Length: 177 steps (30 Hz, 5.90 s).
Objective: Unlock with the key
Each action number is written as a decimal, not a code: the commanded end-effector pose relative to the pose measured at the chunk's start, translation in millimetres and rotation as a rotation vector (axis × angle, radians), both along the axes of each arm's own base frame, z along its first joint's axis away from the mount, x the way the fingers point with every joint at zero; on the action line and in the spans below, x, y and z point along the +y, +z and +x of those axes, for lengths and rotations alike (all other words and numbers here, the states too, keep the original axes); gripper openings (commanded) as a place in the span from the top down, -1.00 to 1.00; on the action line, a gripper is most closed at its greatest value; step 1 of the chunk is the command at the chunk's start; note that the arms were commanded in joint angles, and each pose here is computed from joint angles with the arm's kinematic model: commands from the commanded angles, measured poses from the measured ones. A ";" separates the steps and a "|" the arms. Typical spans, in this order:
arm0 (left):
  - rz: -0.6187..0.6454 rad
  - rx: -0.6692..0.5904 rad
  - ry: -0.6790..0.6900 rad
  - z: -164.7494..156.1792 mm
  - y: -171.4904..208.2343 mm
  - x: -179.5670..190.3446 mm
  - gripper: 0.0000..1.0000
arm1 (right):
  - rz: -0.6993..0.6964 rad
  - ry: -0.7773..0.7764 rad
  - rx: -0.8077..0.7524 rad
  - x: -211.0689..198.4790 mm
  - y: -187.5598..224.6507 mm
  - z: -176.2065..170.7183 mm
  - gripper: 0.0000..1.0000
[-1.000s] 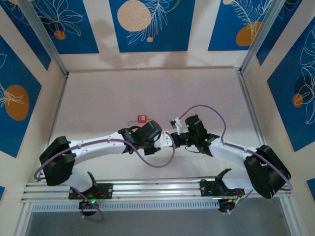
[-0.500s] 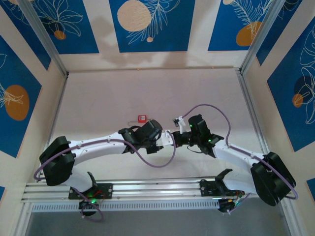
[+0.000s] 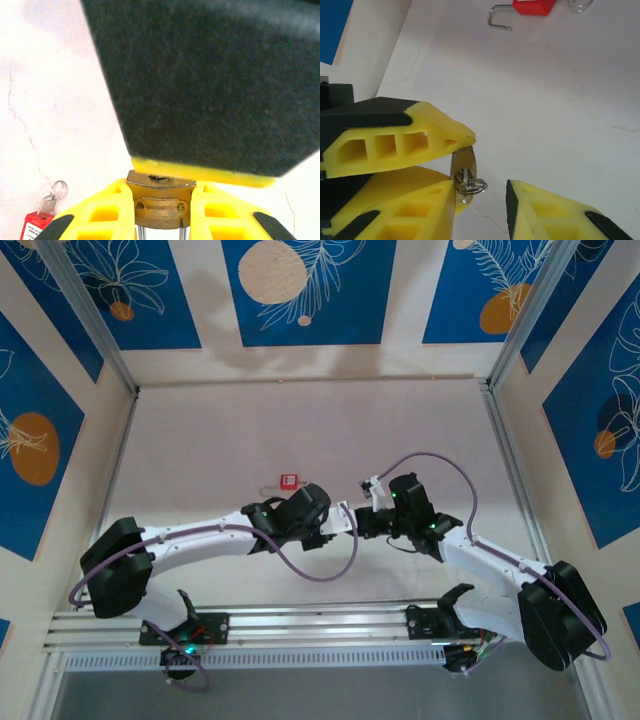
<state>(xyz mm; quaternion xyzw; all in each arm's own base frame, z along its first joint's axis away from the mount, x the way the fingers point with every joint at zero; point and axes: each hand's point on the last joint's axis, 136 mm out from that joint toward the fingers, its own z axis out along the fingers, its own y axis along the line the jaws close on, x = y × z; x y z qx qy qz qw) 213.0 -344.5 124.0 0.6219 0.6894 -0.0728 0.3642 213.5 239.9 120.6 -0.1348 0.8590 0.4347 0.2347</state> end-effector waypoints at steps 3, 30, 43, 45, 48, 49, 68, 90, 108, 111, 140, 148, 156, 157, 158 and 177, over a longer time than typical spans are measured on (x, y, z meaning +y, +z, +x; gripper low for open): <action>0.004 -0.009 0.009 0.2 -2.7 -1.6 0.60 | 0.027 -0.026 -0.016 -3.1 17.6 6.8 0.28; 0.153 -0.079 0.002 11.2 -3.5 10.0 0.61 | 0.186 0.065 0.131 21.3 8.9 12.6 0.47; 0.150 -0.079 -0.008 10.8 -2.6 7.6 0.61 | 0.178 0.063 0.135 27.2 5.0 14.0 0.58; 0.147 -0.080 -0.011 10.2 -1.7 7.5 0.61 | 0.177 0.063 0.133 28.1 4.6 14.5 0.59; 0.142 -0.084 -0.012 10.4 0.4 7.2 0.61 | 0.174 0.065 0.135 29.6 4.0 14.9 0.59; 0.141 -0.083 -0.015 9.6 0.3 6.8 0.62 | 0.171 0.066 0.136 29.8 2.8 14.5 0.60; 0.112 -0.110 -0.033 8.1 4.9 1.8 0.63 | 0.176 0.082 0.132 36.8 4.6 12.0 0.97; 0.010 -0.518 -0.049 25.0 27.8 -22.3 0.69 | 0.312 0.084 0.234 53.9 18.7 6.3 1.00; -0.132 -0.777 -0.046 8.0 73.3 -24.6 0.72 | 0.349 0.053 0.300 56.1 8.6 13.8 1.00; -0.148 -0.831 -0.046 3.1 80.3 -25.7 0.75 | 0.352 0.046 0.314 56.0 5.2 14.0 1.00; -0.096 -0.826 -0.041 -2.3 65.5 -21.9 0.75 | 0.293 0.055 0.328 52.2 -3.6 8.7 0.83; -0.049 -0.725 -0.032 -3.7 43.9 -15.5 0.73 | 0.222 0.018 0.294 39.4 -5.9 8.9 0.43; 0.001 -0.617 -0.043 -6.7 19.7 -11.9 0.69 | 0.204 -0.009 0.259 27.0 -0.6 12.7 0.33; 0.004 -0.602 -0.041 -6.6 17.1 -11.1 0.68 | 0.203 -0.010 0.255 25.7 0.1 12.8 0.32; 0.007 -0.589 -0.042 -7.0 14.5 -10.6 0.68 | 0.202 -0.013 0.253 24.5 0.8 13.3 0.32; 0.034 -0.288 -0.059 -10.4 -18.3 -7.3 0.63 | 0.210 -0.055 0.223 2.5 8.4 19.9 0.20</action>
